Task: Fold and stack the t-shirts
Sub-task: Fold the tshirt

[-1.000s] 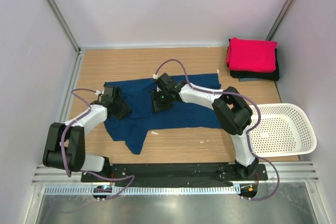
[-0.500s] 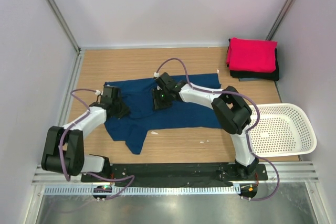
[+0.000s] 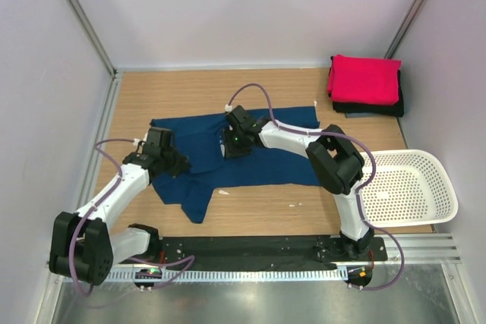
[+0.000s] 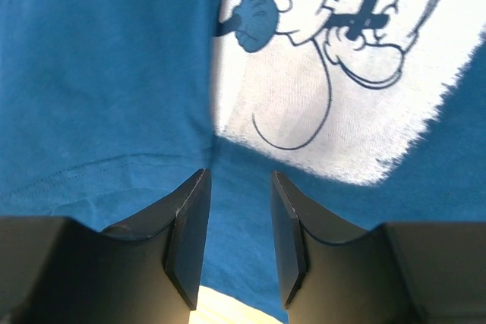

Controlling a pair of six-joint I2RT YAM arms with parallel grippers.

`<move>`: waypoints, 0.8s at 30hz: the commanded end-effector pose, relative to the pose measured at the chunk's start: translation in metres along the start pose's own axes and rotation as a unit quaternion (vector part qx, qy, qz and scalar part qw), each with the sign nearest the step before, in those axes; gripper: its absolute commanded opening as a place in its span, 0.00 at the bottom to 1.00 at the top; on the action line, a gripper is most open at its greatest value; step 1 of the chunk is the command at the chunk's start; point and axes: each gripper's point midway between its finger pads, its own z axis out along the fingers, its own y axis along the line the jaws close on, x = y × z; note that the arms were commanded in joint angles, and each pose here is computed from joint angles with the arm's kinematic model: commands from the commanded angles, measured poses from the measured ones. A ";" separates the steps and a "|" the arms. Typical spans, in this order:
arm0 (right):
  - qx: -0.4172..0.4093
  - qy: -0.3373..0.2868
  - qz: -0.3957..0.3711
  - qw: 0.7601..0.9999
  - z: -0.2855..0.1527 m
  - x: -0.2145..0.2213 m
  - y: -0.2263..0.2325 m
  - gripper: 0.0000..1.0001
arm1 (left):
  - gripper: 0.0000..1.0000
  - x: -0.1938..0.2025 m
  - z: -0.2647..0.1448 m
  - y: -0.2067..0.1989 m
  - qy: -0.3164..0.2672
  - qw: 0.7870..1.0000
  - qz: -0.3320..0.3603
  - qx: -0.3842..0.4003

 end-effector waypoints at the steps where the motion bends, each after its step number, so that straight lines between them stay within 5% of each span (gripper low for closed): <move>1: -0.001 -0.045 -0.002 0.999 -0.032 -0.030 0.011 0.43 | 0.00 0.012 -0.001 0.026 0.003 0.999 -0.034 -0.042; 4: 0.013 -0.044 -0.001 0.999 -0.041 -0.032 0.003 0.45 | 0.06 0.017 0.005 0.042 0.001 0.998 -0.025 -0.063; 10: 0.087 -0.049 0.004 0.995 -0.089 -0.030 -0.035 0.49 | 0.62 0.010 -0.003 0.045 0.002 0.996 0.022 -0.091; 19: 0.178 0.007 0.097 0.979 -0.135 0.052 -0.124 0.55 | 0.65 0.010 -0.061 0.097 -0.055 0.986 -0.019 -0.156; 24: 0.189 0.002 0.151 0.970 -0.140 0.074 -0.157 0.55 | 0.59 0.026 -0.040 0.117 -0.045 0.985 -0.074 -0.151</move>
